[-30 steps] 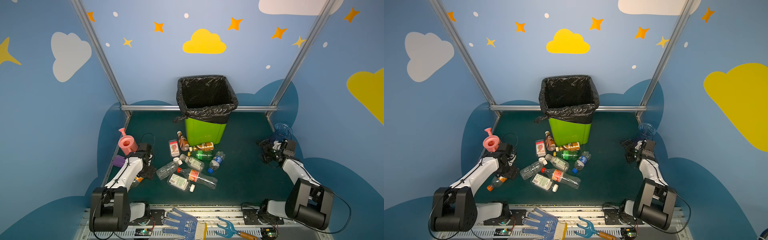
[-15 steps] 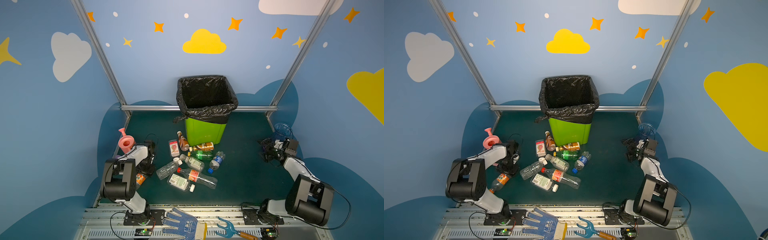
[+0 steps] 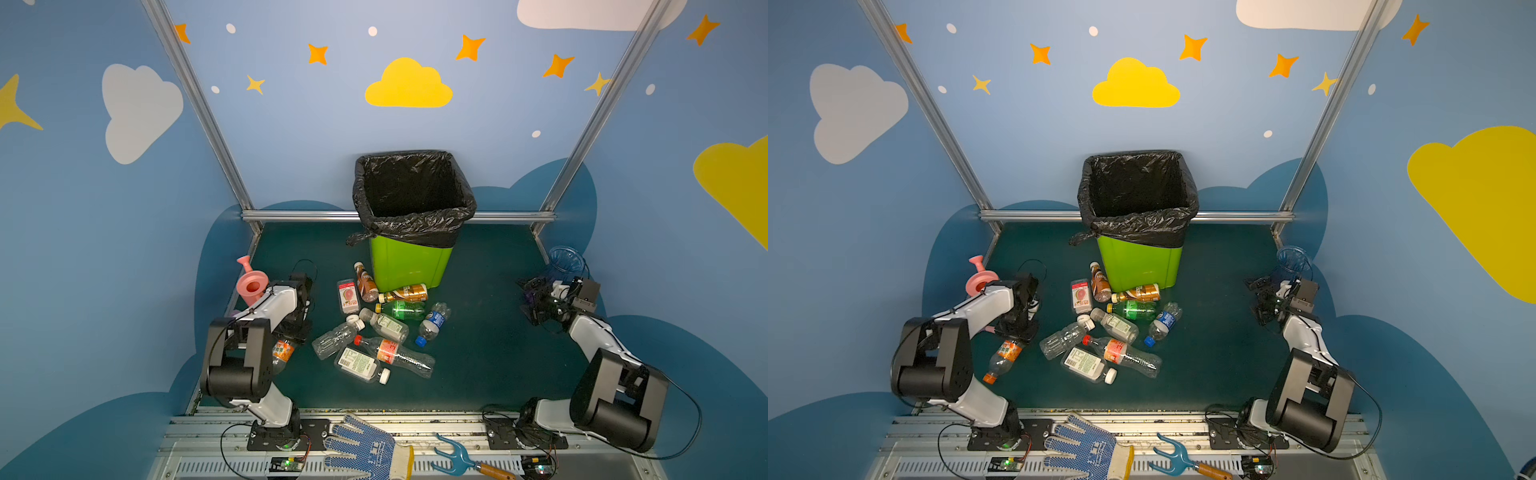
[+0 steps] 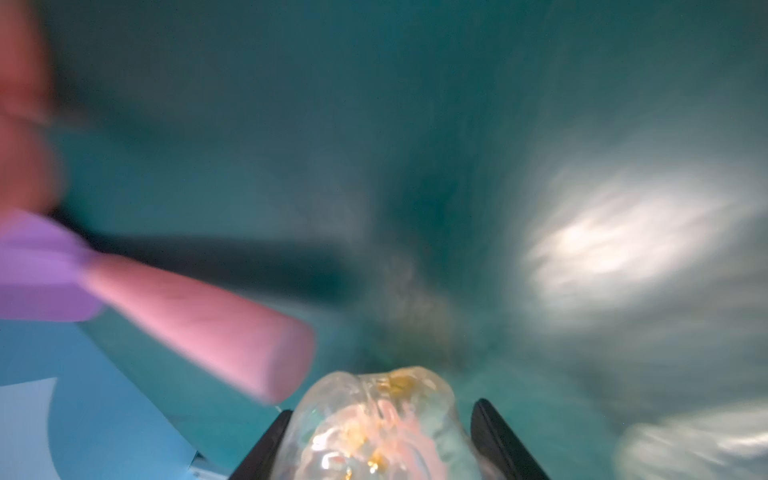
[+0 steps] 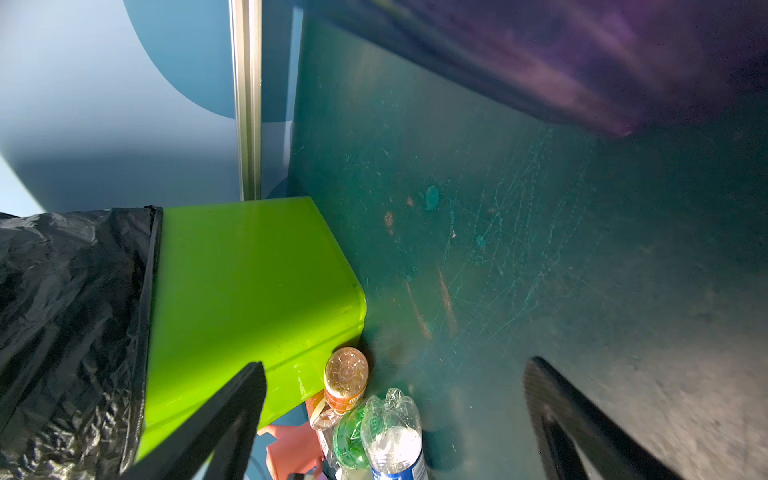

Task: Throw the plastic bottles in the bin
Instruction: 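Grasp the lying orange-label bottle by its bottom with the left gripper, then swing the held bottle up over the bin and release it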

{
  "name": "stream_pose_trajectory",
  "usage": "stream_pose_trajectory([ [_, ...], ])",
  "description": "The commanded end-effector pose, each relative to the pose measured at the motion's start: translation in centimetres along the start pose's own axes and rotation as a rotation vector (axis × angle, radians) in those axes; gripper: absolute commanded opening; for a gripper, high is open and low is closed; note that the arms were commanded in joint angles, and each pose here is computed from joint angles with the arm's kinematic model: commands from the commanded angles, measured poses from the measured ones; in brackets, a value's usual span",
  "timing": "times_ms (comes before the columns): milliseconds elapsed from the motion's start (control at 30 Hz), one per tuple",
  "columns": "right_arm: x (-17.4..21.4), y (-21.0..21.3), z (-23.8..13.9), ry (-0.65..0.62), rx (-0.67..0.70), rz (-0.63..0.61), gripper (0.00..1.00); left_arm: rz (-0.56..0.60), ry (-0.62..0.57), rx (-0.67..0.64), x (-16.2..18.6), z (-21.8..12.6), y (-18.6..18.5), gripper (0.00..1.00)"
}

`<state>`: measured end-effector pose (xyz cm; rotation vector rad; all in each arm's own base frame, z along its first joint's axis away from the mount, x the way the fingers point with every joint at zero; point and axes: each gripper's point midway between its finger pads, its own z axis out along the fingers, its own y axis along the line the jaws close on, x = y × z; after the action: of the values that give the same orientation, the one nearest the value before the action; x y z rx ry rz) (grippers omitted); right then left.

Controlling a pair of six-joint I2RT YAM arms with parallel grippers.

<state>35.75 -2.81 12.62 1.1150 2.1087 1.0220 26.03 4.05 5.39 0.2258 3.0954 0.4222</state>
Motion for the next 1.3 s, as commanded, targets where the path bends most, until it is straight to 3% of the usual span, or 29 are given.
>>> stream_pose_trajectory([
  [0,0.1,0.4,-0.4,-0.009,-0.012,-0.010,0.95,-0.106,-0.289,0.038,-4.2,-6.8,1.1,0.39],
  [200,0.3,0.8,-0.9,-0.026,-0.005,-0.034,0.95,-0.265,-0.953,0.087,-8.5,-25.9,5.1,0.39],
  [267,0.3,0.8,-1.1,-0.026,-0.002,-0.036,0.95,-0.332,-1.191,0.068,-8.2,-33.3,7.3,0.40],
  [400,0.4,1.0,-1.7,-0.038,-0.002,-0.040,0.95,-0.492,-1.582,0.073,-6.0,-45.0,10.9,0.41],
  [467,0.4,1.4,-2.1,-0.045,-0.009,-0.047,0.95,-0.518,-1.814,0.153,-4.8,-50.3,11.3,0.43],
  [533,0.4,1.7,-2.4,-0.052,-0.012,-0.049,0.95,-0.525,-1.969,0.261,-4.3,-53.7,11.1,0.43],
  [633,0.6,2.2,-2.9,-0.059,-0.025,-0.050,0.95,-0.477,-2.042,0.457,-5.8,-56.8,9.7,0.40],
  [733,0.8,2.5,-3.4,-0.072,-0.034,-0.052,0.95,-0.418,-2.057,0.619,-9.4,-58.3,6.5,0.40],
  [800,1.0,2.6,-3.6,-0.076,-0.035,-0.045,0.95,-0.268,-1.974,0.674,-13.2,-58.6,0.9,0.41],
  [900,1.5,2.9,-3.9,-0.076,-0.043,-0.046,0.95,0.027,-1.715,0.570,-19.1,-56.6,-10.0,0.52],
  [967,1.9,3.2,-4.3,-0.080,-0.047,-0.058,0.95,0.018,-1.611,0.518,-21.1,-56.5,-12.5,0.59],
  [1033,2.2,3.3,-4.8,-0.091,-0.041,-0.081,0.95,-0.054,-1.605,0.593,-21.3,-58.1,-12.2,0.71],
  [1133,2.2,3.3,-5.7,-0.129,-0.022,-0.109,0.95,-0.110,-1.750,0.723,-17.4,-63.3,-10.1,1.00],
  [1267,2.3,3.4,-5.9,-0.144,-0.034,-0.113,0.95,-0.203,-1.873,0.711,-13.7,-66.5,-6.5,1.00],
])
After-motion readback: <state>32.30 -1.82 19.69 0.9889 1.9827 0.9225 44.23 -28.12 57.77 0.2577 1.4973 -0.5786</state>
